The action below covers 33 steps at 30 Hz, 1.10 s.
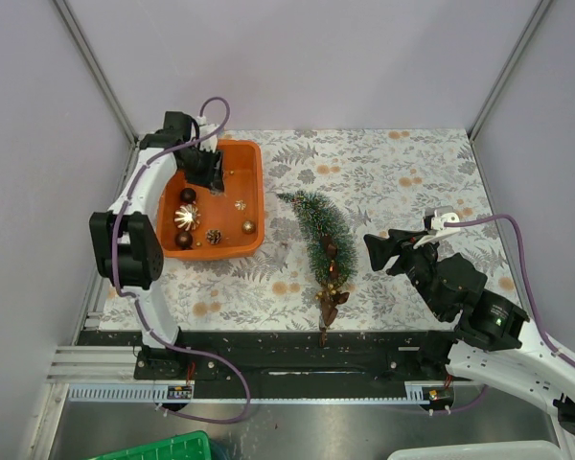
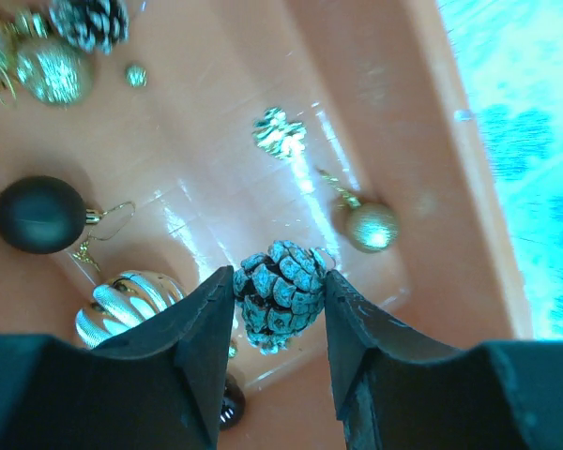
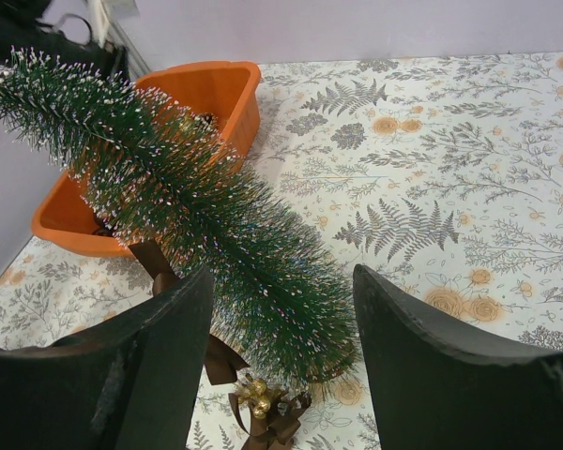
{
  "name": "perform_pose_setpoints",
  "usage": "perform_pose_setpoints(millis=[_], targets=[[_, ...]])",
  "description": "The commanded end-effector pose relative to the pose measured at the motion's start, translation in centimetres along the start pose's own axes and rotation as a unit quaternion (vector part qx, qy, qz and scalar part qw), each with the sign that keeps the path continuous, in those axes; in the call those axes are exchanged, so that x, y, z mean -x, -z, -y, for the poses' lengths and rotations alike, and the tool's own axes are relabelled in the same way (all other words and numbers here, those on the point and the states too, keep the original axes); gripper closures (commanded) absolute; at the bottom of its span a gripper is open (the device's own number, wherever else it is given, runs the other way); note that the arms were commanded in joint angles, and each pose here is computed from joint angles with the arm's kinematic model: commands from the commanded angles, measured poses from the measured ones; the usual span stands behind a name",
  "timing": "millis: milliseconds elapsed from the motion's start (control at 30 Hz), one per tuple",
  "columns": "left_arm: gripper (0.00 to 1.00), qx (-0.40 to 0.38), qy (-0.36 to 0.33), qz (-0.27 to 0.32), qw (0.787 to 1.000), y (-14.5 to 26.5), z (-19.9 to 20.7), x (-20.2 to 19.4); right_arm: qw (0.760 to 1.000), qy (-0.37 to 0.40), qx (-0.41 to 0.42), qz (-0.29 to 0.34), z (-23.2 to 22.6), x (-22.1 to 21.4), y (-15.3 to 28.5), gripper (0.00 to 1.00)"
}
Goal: Decorate the small christmas tree
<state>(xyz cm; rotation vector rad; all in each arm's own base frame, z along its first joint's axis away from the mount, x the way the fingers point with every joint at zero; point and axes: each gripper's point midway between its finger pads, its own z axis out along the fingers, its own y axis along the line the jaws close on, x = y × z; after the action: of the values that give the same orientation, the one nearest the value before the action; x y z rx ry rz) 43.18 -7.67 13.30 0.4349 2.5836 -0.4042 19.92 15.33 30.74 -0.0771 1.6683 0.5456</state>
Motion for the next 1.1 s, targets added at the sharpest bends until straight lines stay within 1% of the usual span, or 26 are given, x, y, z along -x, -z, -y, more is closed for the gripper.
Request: perform_pose_setpoints(millis=[0, 133, 267, 400, 567, 700, 833, 933, 1067], targets=[[0.98, -0.054, -0.027, 0.085, 0.995, 7.7, 4.3, 4.3, 1.0, -0.007, 0.006, 0.018, -0.4, 1.4, 0.0, 0.31], [0.98, -0.093, -0.04, 0.118, 0.988, 11.7, 7.2, 5.1, 1.0, -0.002, 0.011, 0.019, -0.7, 1.5, -0.1, 0.31], [0.98, -0.135, -0.054, 0.147, 0.978, 15.7, 10.3, 5.0, 1.0, 0.005, 0.017, 0.017, -1.1, 1.6, -0.4, 0.31], [0.98, -0.189, -0.084, 0.181, 0.962, 20.2, 14.3, 4.5, 0.999, 0.011, 0.023, 0.019, -1.6, 1.9, -0.7, 0.31], [0.98, -0.249, -0.118, 0.212, 0.938, 24.7, 18.9, 3.9, 0.999, 0.008, 0.031, 0.02, -1.9, 1.9, -0.8, 0.31], [0.98, -0.28, -0.164, 0.226, 0.918, 26.8, 22.3, 3.2, 0.999, 0.006, 0.036, 0.018, -2.0, 1.7, -0.7, 0.31], [0.98, -0.302, -0.207, 0.236, 0.9, 27.8, 24.3, 2.4, 0.999, 0.003, 0.036, 0.021, -1.9, 1.9, -0.5, 0.31], [0.98, -0.303, -0.227, 0.24, 0.894, 27.9, 24.9, 2.2, 0.999, 0.001, 0.035, 0.023, -1.8, 2.0, -0.3, 0.31], [0.98, -0.296, -0.243, 0.24, 0.892, 27.7, 25.1, 2.0, 0.999, -0.004, 0.034, 0.025, -1.7, 2.0, -0.2, 0.32]])
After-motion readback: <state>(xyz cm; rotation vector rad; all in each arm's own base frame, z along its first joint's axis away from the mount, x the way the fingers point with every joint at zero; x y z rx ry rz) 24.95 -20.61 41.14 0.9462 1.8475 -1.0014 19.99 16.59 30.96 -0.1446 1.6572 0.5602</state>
